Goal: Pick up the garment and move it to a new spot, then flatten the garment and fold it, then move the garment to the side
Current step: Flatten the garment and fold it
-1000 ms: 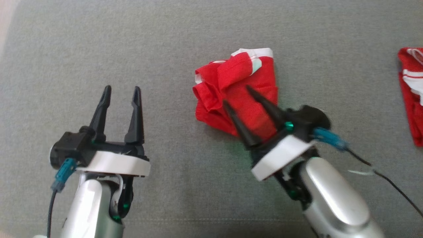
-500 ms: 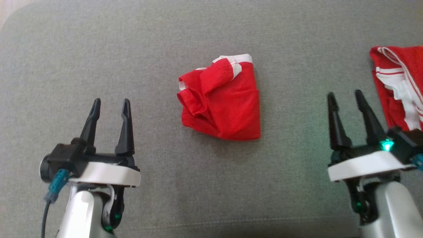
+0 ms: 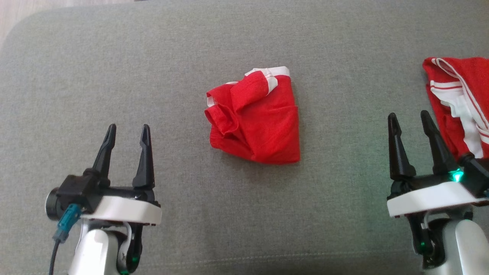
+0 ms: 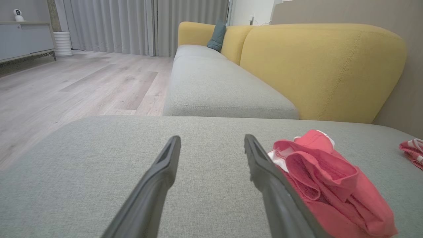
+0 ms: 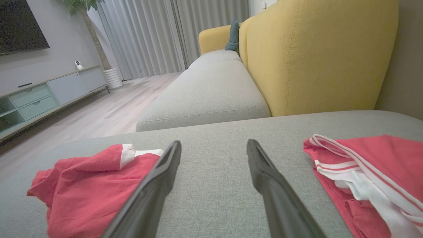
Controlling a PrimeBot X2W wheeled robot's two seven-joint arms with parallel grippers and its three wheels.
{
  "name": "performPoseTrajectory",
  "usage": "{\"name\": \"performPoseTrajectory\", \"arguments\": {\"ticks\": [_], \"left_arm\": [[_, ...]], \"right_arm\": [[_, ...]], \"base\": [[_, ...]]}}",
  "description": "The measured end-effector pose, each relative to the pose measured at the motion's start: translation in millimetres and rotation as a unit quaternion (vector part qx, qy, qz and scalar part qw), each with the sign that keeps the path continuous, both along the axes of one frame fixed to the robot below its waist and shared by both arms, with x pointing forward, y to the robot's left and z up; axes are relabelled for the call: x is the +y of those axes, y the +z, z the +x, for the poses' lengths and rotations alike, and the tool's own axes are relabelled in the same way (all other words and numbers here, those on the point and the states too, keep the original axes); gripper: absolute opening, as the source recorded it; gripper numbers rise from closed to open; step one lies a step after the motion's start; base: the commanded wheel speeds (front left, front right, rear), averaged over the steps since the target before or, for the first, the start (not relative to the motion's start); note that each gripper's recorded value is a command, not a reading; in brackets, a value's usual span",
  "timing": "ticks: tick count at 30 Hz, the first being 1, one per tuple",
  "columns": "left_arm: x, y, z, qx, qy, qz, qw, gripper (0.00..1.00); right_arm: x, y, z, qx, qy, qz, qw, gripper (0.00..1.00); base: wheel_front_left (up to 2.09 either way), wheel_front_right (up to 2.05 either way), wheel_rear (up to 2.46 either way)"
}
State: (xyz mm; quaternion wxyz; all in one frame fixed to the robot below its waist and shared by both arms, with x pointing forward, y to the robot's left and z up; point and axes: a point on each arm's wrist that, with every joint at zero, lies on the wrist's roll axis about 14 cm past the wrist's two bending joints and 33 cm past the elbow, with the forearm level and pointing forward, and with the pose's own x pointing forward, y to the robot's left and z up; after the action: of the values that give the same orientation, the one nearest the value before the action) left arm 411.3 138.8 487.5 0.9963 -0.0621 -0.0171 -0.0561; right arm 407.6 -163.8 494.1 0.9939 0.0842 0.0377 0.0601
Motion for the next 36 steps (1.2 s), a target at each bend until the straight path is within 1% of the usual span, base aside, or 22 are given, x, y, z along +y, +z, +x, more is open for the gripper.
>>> {"name": "performPoseTrajectory", "arguments": {"ticks": [11,12,13,18,21,23,26,27,30,33,36], "left_arm": [[1,0,0,-0.001,0.002,0.001,1.000,1.00],[1,0,1,0.000,0.002,0.001,1.000,1.00],[1,-1,1,0.001,0.002,0.001,1.000,1.00],[2,-5,2,0.006,0.003,0.002,1.000,1.00],[3,-9,5,0.011,0.004,0.002,1.000,1.00],[3,-10,8,0.011,0.004,0.002,1.000,1.00],[2,-7,13,0.005,0.001,0.003,1.000,1.00],[4,-7,15,0.004,0.004,0.003,1.000,1.00],[9,-8,16,0.006,0.008,0.004,1.000,1.00],[13,-9,16,0.008,0.015,0.005,1.000,1.00],[18,-10,14,0.011,0.022,0.008,1.000,1.00]], "right_arm": [[1,-1,1,0.003,0.001,0.000,1.000,1.00],[1,-1,1,0.003,0.001,-0.002,1.000,0.64],[1,-3,1,0.006,0.002,-0.003,1.000,0.00],[4,-14,4,0.025,0.006,-0.006,1.000,0.00],[15,-29,8,0.048,0.029,-0.010,0.998,0.00],[30,-38,16,0.060,0.053,-0.011,0.997,0.00],[64,-45,31,0.066,0.104,-0.010,0.992,0.00],[88,-49,39,0.071,0.140,-0.007,0.988,0.00],[121,-58,48,0.081,0.187,-0.006,0.979,0.00],[145,-71,54,0.097,0.221,-0.010,0.970,0.00],[160,-84,59,0.116,0.240,-0.015,0.964,0.00]], "base": [[0.00,0.00,0.00],[0.00,0.00,0.00],[0.00,0.00,0.00],[0.00,0.00,0.00],[0.00,0.00,0.00],[0.00,0.00,0.00],[0.00,0.00,0.00],[0.00,0.00,0.00],[0.00,0.00,0.00],[0.00,0.00,0.00],[0.00,0.00,0.00]]}}
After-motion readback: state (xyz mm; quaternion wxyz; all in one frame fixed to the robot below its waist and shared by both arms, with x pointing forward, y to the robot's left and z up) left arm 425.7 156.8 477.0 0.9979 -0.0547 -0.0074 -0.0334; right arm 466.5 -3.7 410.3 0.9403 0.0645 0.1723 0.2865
